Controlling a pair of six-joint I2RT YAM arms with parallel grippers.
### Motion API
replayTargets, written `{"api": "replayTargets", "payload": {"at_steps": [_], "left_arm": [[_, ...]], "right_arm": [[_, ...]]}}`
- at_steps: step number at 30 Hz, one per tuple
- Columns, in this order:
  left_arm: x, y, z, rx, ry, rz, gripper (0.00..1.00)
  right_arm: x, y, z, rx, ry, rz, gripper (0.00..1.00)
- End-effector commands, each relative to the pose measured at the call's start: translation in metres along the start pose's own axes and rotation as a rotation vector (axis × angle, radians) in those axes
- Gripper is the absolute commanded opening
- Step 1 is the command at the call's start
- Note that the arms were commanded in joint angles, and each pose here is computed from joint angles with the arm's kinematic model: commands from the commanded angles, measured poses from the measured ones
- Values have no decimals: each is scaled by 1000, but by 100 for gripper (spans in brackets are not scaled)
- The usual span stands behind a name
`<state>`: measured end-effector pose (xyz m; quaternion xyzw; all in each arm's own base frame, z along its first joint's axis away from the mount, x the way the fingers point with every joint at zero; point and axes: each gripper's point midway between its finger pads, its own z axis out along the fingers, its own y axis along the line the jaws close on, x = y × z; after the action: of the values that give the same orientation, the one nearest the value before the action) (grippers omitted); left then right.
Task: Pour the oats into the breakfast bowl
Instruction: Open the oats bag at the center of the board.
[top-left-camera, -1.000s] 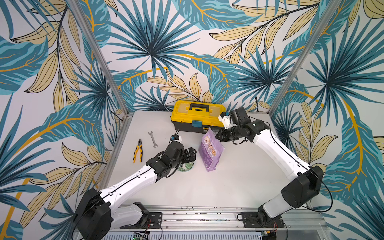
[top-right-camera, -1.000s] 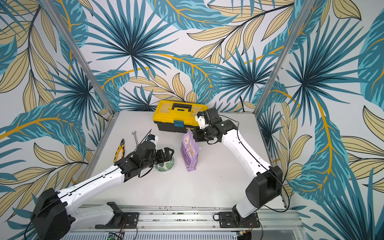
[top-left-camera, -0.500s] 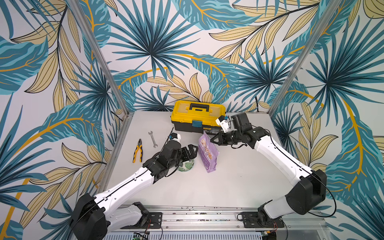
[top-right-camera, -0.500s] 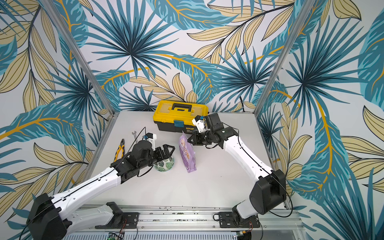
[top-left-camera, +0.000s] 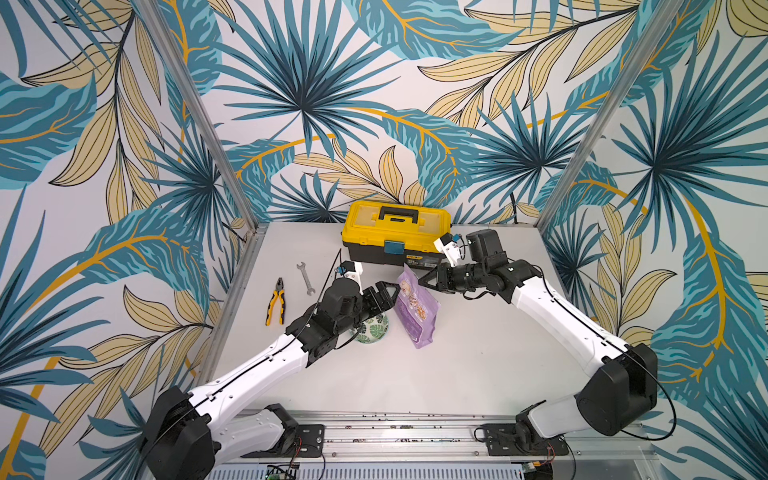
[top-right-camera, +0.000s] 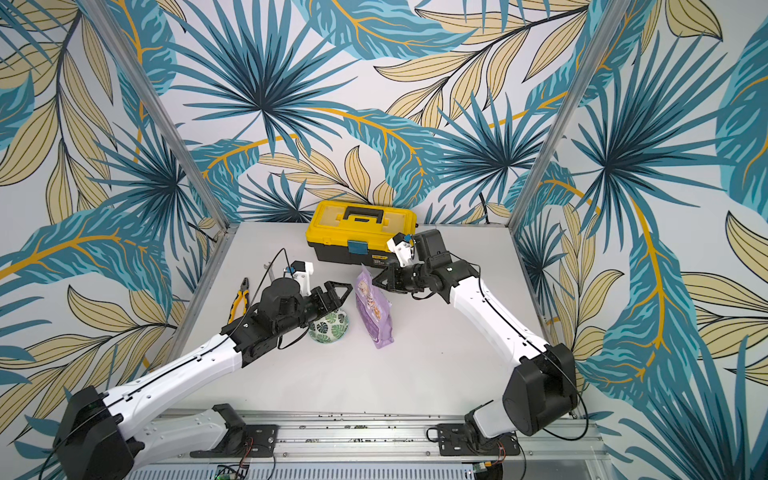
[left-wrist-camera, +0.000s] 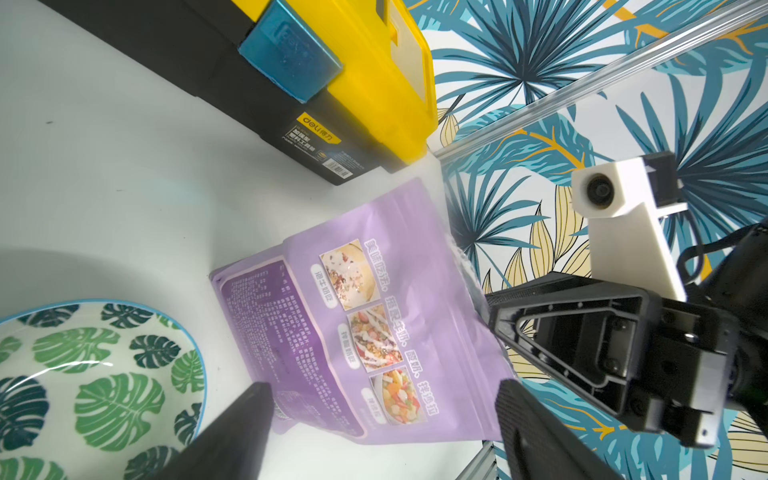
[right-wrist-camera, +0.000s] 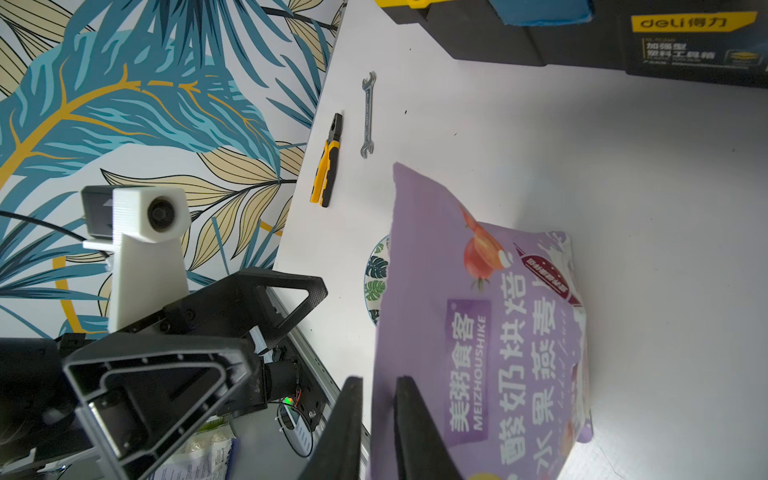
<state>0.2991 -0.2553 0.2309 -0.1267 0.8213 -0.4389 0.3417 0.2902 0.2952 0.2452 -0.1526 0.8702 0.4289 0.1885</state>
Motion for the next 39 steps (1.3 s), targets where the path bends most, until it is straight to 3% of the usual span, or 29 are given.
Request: {"api": "replayTargets", "payload": {"at_steps": [1, 15, 20, 26, 30, 39], "left_arm": [[3, -1, 4, 19, 9, -4, 88], [5, 3, 7, 6, 16, 3, 87], [6, 3, 8, 7, 21, 2, 86], [6, 2, 9, 7, 23, 4, 86], [6, 3, 9, 4, 24, 4, 86], [6, 2, 9, 5, 24, 6, 86]], "right_arm": [[-3, 1, -5, 12, -17, -6, 20], [-5, 5, -3, -54, -27, 41, 14], [-2, -3, -1, -24, -17, 47, 7], [0, -8, -1, 8, -4, 36, 28], [-2, -3, -1, -12, -4, 32, 30], [-2, -9, 1, 14, -2, 35, 17]]}}
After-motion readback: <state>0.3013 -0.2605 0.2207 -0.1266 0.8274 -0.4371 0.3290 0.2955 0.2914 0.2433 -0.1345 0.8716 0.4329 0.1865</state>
